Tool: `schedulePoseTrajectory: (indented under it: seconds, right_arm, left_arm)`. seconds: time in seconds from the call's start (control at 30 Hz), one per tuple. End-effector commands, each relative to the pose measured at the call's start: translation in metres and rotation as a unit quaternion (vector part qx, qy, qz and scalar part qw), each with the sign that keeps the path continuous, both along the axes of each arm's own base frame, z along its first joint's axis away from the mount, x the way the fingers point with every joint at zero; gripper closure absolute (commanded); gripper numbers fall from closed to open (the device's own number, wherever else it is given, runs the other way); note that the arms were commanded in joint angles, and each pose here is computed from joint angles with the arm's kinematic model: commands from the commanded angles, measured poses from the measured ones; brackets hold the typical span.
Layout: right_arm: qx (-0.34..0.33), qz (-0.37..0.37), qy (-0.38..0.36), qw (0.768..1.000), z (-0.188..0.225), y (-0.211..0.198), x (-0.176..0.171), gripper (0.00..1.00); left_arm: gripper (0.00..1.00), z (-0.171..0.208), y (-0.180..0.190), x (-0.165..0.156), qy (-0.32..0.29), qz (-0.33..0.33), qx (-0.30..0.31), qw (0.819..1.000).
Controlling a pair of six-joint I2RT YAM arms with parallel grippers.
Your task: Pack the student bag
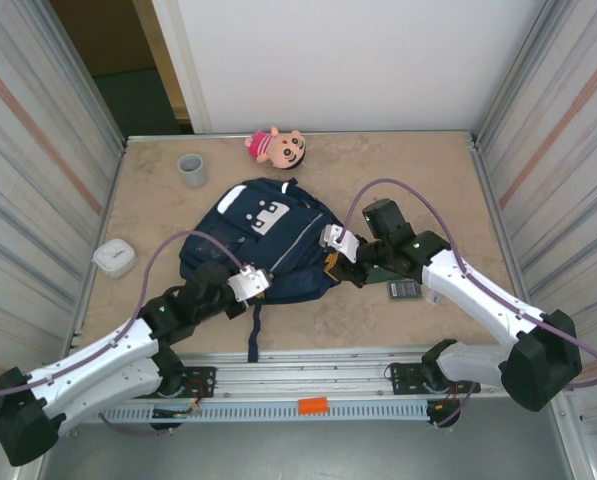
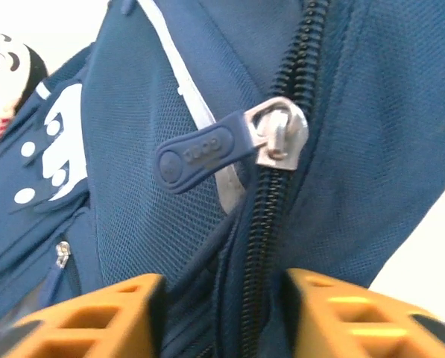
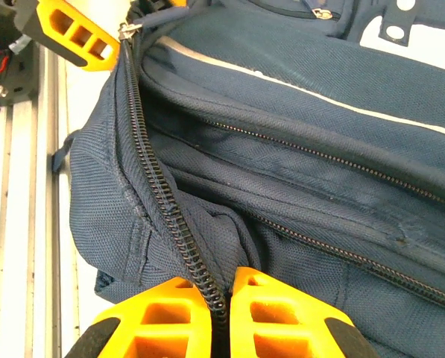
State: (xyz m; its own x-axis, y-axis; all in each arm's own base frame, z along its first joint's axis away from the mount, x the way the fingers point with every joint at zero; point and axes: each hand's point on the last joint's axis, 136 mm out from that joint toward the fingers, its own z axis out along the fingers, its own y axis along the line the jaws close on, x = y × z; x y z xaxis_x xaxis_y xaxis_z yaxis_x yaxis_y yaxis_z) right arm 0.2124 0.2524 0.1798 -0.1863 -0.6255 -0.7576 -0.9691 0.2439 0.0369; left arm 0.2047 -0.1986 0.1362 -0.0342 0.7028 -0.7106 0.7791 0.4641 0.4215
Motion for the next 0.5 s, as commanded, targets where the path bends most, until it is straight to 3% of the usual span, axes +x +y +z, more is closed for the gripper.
schedulePoseTrajectory:
  seconds: [0.0, 0.13, 0.23, 0.4, 0.47]
  right_arm:
    - [0.055, -0.016, -0.011, 0.998, 0.034, 0.008, 0.007, 1.00]
    - [0.025, -0.114, 0.035, 0.993, 0.009, -0.006, 0.021, 0.99]
    - [-0.001, -0.185, 0.096, 0.978, -0.014, -0.017, 0.022, 0.89]
    - [-0.041, -0.221, 0.158, 0.961, -0.030, -0.015, 0.003, 0.48]
    - [-0.051, -0.214, 0.160, 0.962, -0.024, -0.010, -0.006, 0.40]
  left_arm:
    - [0.76, 0.001, -0.011, 0.004, -0.032, -0.025, -0.012, 0.999]
    - [1.00, 0.007, -0.024, -0.002, -0.060, -0.064, -0.054, 0.995]
    - [1.00, 0.016, -0.031, -0.007, -0.095, -0.088, -0.096, 0.987]
    - [1.00, 0.018, -0.036, -0.012, -0.122, -0.109, -0.129, 0.978]
    - [1.00, 0.015, -0.036, -0.014, -0.119, -0.112, -0.122, 0.979]
